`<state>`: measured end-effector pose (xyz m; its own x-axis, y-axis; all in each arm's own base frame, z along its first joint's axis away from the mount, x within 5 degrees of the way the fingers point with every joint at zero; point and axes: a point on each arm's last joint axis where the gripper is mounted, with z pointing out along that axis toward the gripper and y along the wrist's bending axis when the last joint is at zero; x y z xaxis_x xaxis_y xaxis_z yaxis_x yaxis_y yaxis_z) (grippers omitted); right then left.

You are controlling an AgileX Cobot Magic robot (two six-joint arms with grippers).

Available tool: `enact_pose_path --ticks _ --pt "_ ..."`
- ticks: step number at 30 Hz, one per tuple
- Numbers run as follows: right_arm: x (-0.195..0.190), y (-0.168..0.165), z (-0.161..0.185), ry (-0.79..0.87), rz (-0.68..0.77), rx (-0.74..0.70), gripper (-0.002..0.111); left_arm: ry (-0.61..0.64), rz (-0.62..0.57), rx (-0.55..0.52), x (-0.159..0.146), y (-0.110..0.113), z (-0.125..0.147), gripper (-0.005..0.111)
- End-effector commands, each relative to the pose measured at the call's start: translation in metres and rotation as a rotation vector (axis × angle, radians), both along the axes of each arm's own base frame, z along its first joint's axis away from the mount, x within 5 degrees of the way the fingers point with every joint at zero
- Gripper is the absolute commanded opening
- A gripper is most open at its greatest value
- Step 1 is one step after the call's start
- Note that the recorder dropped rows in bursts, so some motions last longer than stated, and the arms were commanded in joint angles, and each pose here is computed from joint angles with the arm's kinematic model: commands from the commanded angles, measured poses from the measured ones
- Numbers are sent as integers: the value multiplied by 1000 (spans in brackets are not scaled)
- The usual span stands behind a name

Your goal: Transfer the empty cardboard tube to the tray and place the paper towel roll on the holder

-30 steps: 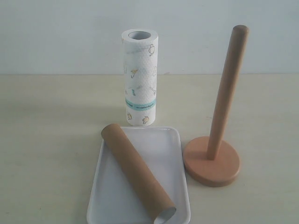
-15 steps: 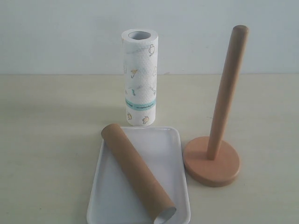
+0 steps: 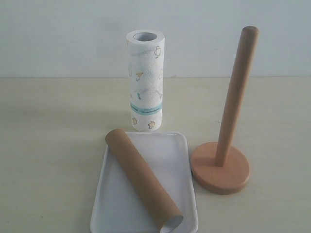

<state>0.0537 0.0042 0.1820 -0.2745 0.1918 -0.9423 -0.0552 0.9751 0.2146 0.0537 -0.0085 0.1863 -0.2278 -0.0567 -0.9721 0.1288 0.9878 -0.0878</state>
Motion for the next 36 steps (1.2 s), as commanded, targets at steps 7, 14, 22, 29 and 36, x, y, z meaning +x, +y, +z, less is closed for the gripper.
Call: enact_pose_path --ticks 7,14,22,29,36 --pt "0 0 0 -8 15 -68 0 -2 3 5 0 0 -1 5" --pt "0 0 0 -11 15 -68 0 -2 3 5 0 0 -1 5" --pt "0 -6 0 -7 -85 -64 0 -2 3 5 0 0 -1 5" --pt "0 -6 0 -7 -86 -64 0 -2 3 5 0 0 -1 5" --pt "0 -6 0 -7 -86 -62 0 -2 3 5 0 0 -1 5"
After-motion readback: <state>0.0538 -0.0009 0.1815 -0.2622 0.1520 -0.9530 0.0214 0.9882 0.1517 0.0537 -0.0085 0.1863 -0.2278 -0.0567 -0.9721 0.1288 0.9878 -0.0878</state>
